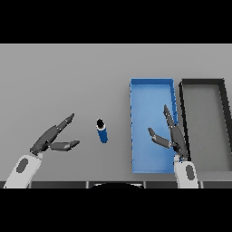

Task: Pick up the blue pipe and place it into the blue bin.

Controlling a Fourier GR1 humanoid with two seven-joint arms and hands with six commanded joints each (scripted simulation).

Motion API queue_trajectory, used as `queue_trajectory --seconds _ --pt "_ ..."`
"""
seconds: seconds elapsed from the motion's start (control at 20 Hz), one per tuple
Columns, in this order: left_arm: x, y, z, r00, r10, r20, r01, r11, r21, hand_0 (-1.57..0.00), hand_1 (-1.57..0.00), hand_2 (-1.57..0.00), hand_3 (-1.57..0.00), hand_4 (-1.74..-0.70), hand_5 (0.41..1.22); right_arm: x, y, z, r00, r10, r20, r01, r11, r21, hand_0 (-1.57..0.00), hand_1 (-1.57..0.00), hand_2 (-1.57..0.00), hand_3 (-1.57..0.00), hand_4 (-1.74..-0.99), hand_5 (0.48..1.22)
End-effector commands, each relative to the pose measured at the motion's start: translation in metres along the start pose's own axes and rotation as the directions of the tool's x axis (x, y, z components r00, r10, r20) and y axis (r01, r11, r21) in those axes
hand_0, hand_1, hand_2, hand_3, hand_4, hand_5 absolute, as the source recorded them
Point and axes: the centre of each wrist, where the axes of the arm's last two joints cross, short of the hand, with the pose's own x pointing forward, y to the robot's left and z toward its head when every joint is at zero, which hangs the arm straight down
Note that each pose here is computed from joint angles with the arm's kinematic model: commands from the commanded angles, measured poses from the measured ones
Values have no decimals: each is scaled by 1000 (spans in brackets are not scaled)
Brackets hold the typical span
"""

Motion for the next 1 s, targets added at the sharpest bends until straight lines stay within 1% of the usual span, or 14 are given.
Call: queue_trajectory --seconds 0.0,0.1,0.25,0.3,0.5,0.6,0.7,0.75,0.8,0.85,0.95 --pt "5 -5 -3 1000 1 10 -1 1000 -27 1 1 1 1 -1076 488 1 -3 -1 1000 1 7 -1 1000 -4 1 1 1 1 -1239 606" --pt "6 -18 -8 1000 3 19 -1 997 -79 1 1 1 1 -1091 472 -2 -6 -2 1000 4 -6 -4 1000 -4 1 1 1 1 -1248 612" --pt "4 -38 -19 1000 -8 25 11 992 -128 1 1 1 1 -1101 447 1 -3 0 1000 -8 15 8 1000 5 1 1 1 1 -1262 617" --pt "5 -45 -25 999 -3 36 8 990 -144 1 1 1 1 -1109 447 1 -4 -3 1000 -6 6 6 1000 -1 1 1 1 1 -1263 617" --pt "2 -59 -44 999 13 30 -7 985 -170 1 1 1 1 -1118 446 -1 1 4 1000 -16 -6 16 1000 -6 1 1 1 1 -1271 616" --pt "2 -68 -57 999 18 29 -13 983 -184 1 1 1 1 -1113 447 -1 -2 2 1000 -9 -10 9 1000 -22 1 1 1 1 -1276 613" --pt "0 -79 -67 997 62 38 -52 976 -212 1 1 1 1 -1118 450 0 -3 5 1000 -12 1 12 1000 -21 1 1 1 1 -1273 607" --pt "-1 -79 -72 997 73 32 -64 974 -216 1 1 1 1 -1117 448 -1 -3 4 1000 -20 -8 20 1000 -19 1 1 1 1 -1274 605" --pt "-3 -83 -76 998 53 34 -44 976 -216 1 1 1 1 -1107 444 -2 -4 8 1000 -21 -7 21 1000 -18 1 1 1 1 -1274 603" --pt "-1 -87 -83 999 37 34 -29 979 -203 1 1 1 1 -1095 441 -2 -6 5 1000 -13 -19 13 1000 -28 1 1 1 1 -1266 598" --pt "-3 -93 -89 997 31 73 -16 978 -208 1 1 1 1 -1075 445 -2 -5 8 1000 -14 -10 13 1000 -12 1 1 1 1 -1267 598"
